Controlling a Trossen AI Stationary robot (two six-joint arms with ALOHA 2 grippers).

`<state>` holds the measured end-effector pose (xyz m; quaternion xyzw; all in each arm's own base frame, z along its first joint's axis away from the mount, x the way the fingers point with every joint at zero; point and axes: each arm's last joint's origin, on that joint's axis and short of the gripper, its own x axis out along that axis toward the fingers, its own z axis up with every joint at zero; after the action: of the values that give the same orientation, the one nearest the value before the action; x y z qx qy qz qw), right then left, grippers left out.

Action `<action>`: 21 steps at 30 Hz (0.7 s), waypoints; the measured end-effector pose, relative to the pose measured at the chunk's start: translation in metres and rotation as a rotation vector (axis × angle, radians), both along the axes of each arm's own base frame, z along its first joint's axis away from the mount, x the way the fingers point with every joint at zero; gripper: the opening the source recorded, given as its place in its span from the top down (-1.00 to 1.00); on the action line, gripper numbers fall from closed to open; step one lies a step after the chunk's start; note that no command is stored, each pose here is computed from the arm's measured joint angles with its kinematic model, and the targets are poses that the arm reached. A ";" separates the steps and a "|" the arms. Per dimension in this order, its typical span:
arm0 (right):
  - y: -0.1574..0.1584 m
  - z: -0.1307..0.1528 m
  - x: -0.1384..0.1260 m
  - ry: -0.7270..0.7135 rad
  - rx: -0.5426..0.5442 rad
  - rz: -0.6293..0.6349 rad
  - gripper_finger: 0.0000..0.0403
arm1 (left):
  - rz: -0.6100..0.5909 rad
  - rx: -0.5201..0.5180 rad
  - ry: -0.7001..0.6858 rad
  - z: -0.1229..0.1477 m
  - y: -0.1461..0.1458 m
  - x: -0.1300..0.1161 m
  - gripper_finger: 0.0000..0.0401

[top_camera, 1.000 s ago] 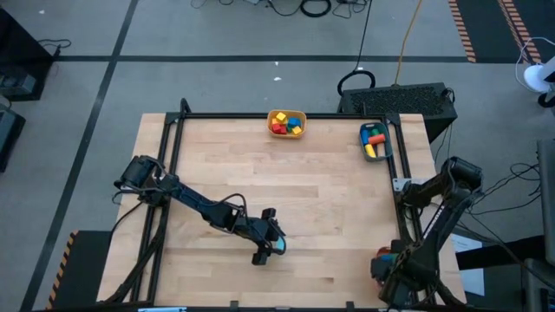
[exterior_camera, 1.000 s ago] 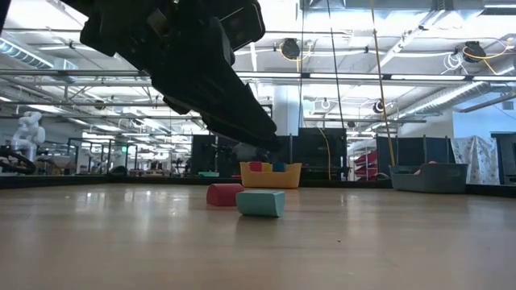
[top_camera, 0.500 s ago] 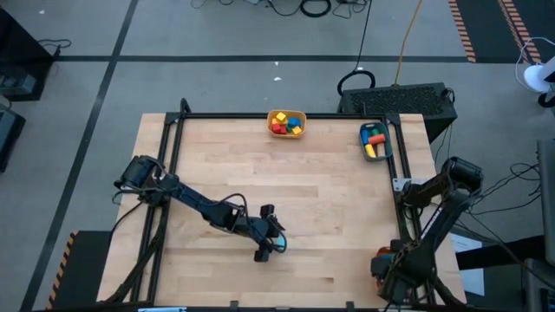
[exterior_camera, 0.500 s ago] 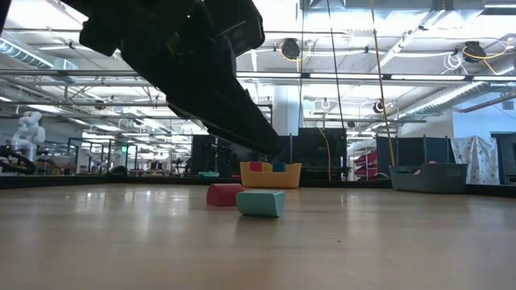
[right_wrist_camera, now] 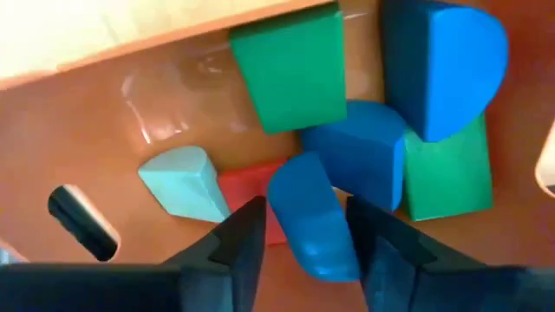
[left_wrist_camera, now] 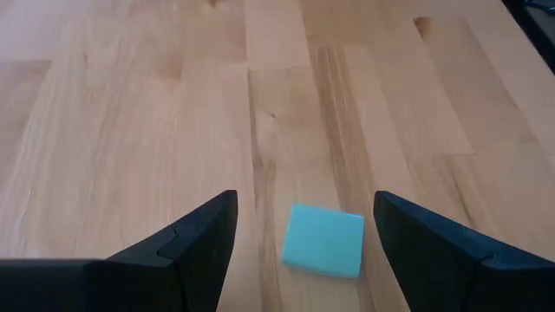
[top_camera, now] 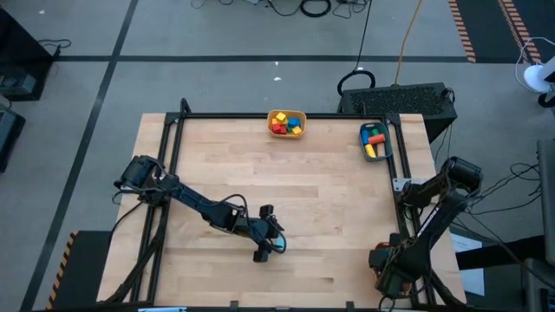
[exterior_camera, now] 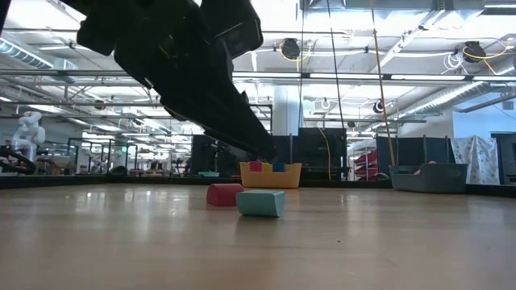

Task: Sort blocks by size
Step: Put the blue half circle block into the orange bin

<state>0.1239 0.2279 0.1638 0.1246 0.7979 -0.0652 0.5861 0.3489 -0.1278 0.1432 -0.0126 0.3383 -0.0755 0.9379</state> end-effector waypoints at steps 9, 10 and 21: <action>-0.013 0.000 0.008 -0.041 -0.086 0.032 0.05 | 0.010 0.037 0.079 -0.006 0.003 -0.005 -0.36; -0.014 0.000 0.010 -0.043 -0.086 0.032 0.04 | 0.010 0.038 0.080 -0.006 0.003 -0.005 -0.36; -0.014 0.017 0.019 -0.019 -0.101 0.009 0.04 | -0.064 0.134 0.120 -0.011 0.004 -0.009 -0.36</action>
<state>0.1430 0.2138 0.1806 0.0919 0.7886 -0.1015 0.5994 0.3402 -0.1239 0.1327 0.0567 0.3983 -0.0816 0.9119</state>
